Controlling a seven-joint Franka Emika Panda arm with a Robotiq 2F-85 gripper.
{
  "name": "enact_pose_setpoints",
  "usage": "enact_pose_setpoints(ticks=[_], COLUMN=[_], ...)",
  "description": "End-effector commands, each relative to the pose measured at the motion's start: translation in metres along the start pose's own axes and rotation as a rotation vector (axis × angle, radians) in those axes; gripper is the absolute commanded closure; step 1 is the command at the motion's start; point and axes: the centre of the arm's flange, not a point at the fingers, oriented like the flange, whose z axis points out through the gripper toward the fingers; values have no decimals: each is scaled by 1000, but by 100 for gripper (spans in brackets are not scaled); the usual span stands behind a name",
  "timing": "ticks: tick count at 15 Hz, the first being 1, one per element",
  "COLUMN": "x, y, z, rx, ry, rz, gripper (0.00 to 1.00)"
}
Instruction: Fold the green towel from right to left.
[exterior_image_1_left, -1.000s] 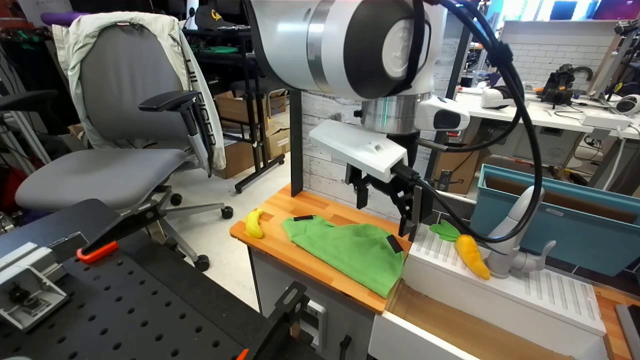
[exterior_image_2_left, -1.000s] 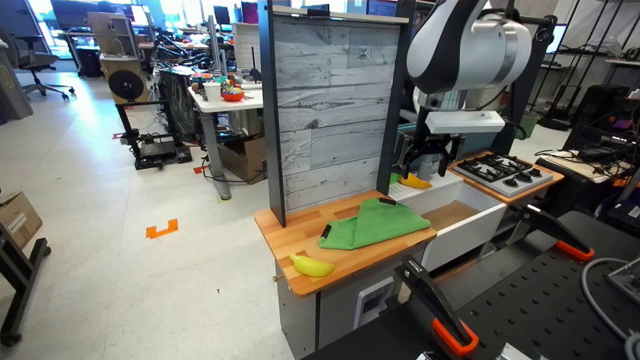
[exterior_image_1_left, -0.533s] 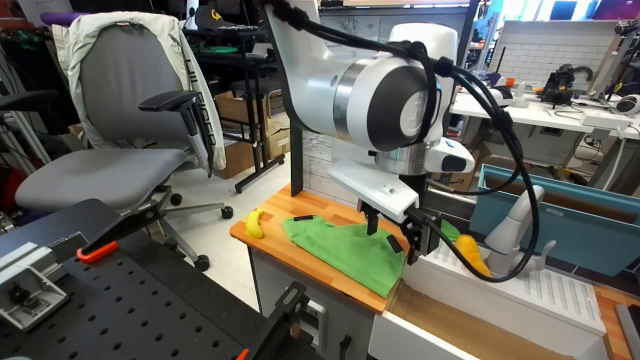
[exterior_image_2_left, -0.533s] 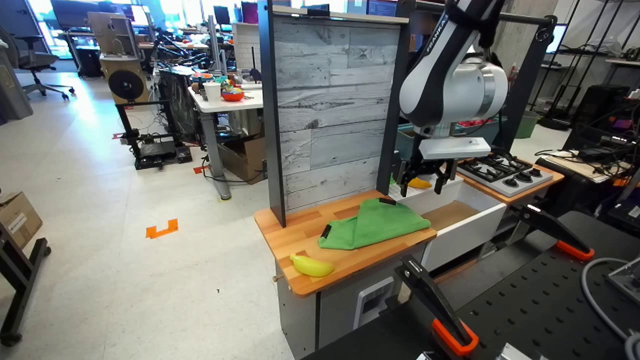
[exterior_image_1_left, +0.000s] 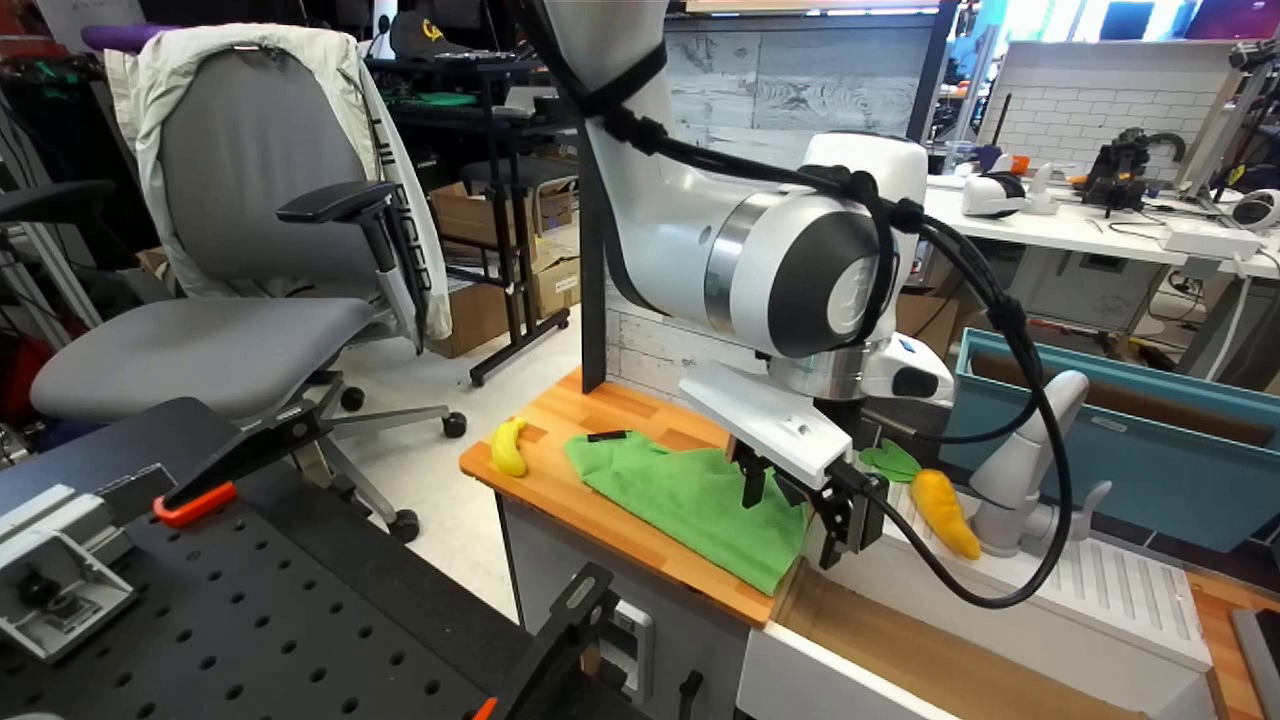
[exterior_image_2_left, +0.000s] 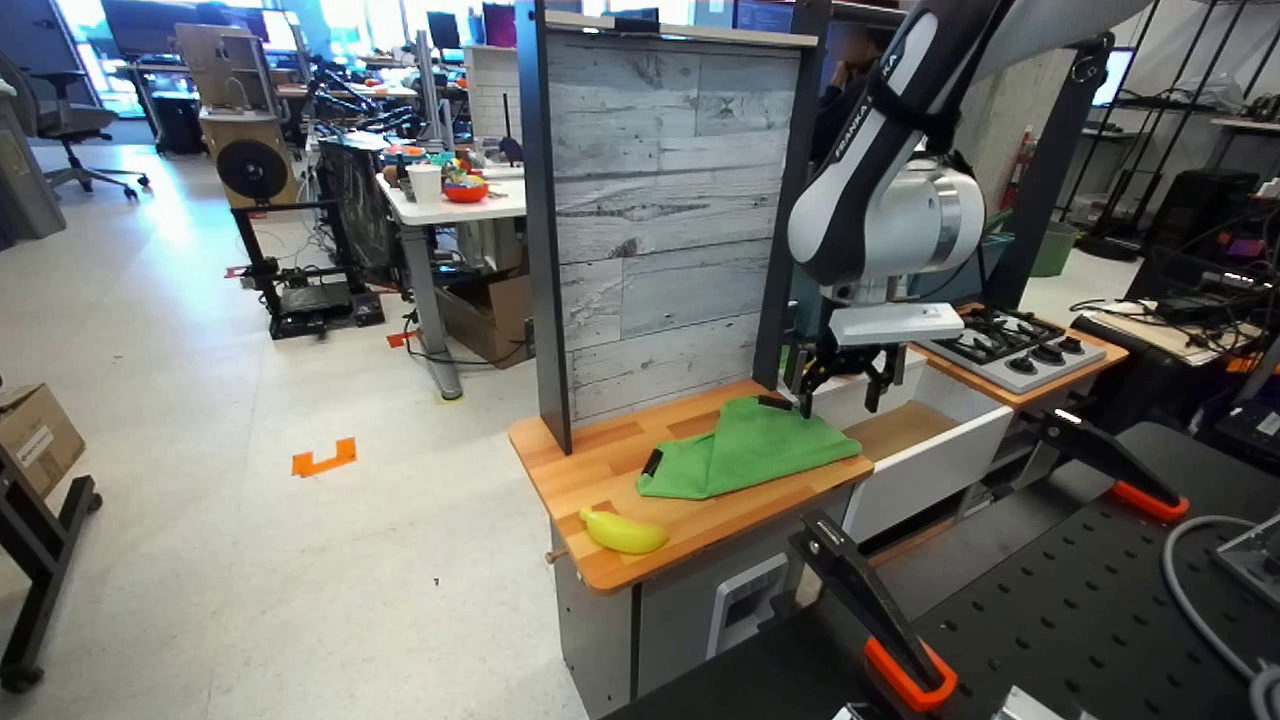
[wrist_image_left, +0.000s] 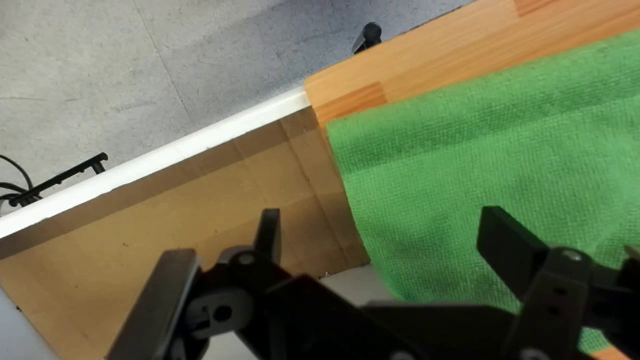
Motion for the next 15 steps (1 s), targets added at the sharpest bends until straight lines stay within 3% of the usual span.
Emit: enact_pose_setpoints(ticks=[1, 6, 7, 8, 15], x=[26, 35, 36, 38, 47], y=[-4, -12, -13, -13, -16], z=[17, 31, 33, 34, 34], rx=[-2, -16, -18, -20, -21], ry=[-22, -37, -40, -40, -29], rz=[-5, -15, -17, -19, -28], gripper=[0, 0, 24, 26, 80])
